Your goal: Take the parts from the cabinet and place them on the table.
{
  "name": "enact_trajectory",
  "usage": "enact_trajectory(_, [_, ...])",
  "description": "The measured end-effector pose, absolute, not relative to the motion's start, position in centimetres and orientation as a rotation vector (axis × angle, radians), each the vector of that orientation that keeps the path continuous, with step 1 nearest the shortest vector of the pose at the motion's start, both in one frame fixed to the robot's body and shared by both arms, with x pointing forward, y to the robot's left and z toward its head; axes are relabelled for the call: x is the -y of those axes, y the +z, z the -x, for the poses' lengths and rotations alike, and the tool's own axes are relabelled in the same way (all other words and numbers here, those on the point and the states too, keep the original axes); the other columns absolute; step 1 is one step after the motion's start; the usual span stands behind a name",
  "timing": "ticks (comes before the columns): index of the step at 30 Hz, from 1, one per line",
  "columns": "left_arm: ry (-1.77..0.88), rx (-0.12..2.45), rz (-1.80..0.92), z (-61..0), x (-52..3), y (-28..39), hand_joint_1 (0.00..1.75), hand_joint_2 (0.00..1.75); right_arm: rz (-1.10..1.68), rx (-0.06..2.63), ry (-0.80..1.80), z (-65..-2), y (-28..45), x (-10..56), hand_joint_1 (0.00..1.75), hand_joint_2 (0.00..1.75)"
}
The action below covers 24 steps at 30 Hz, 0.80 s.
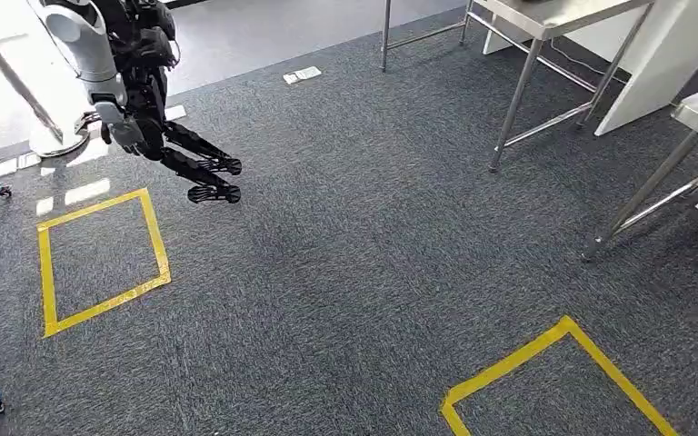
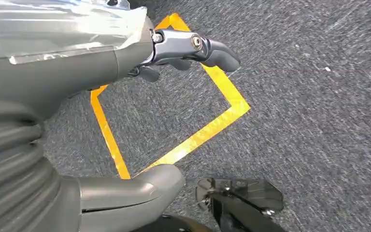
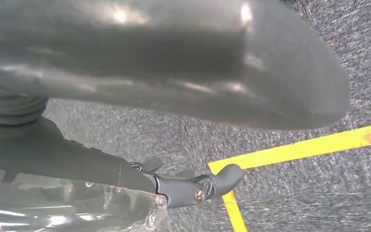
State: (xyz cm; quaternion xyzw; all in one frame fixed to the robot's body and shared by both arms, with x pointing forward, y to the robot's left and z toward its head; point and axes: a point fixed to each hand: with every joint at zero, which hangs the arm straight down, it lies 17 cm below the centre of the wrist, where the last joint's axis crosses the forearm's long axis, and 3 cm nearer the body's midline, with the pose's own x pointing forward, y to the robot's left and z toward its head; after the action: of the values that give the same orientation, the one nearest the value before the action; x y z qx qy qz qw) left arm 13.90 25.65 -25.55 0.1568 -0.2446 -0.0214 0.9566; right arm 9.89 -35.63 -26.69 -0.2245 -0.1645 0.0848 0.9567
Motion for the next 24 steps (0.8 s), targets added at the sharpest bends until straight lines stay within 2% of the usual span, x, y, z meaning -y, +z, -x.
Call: enact_trajectory(24, [-0.056, 0.495, -0.311, -14.03, -25.49, -25.57, 0.00, 1.75, 0.453, 0.328, 0.164, -9.78, -26.73, 35.45, 0.00, 0.00])
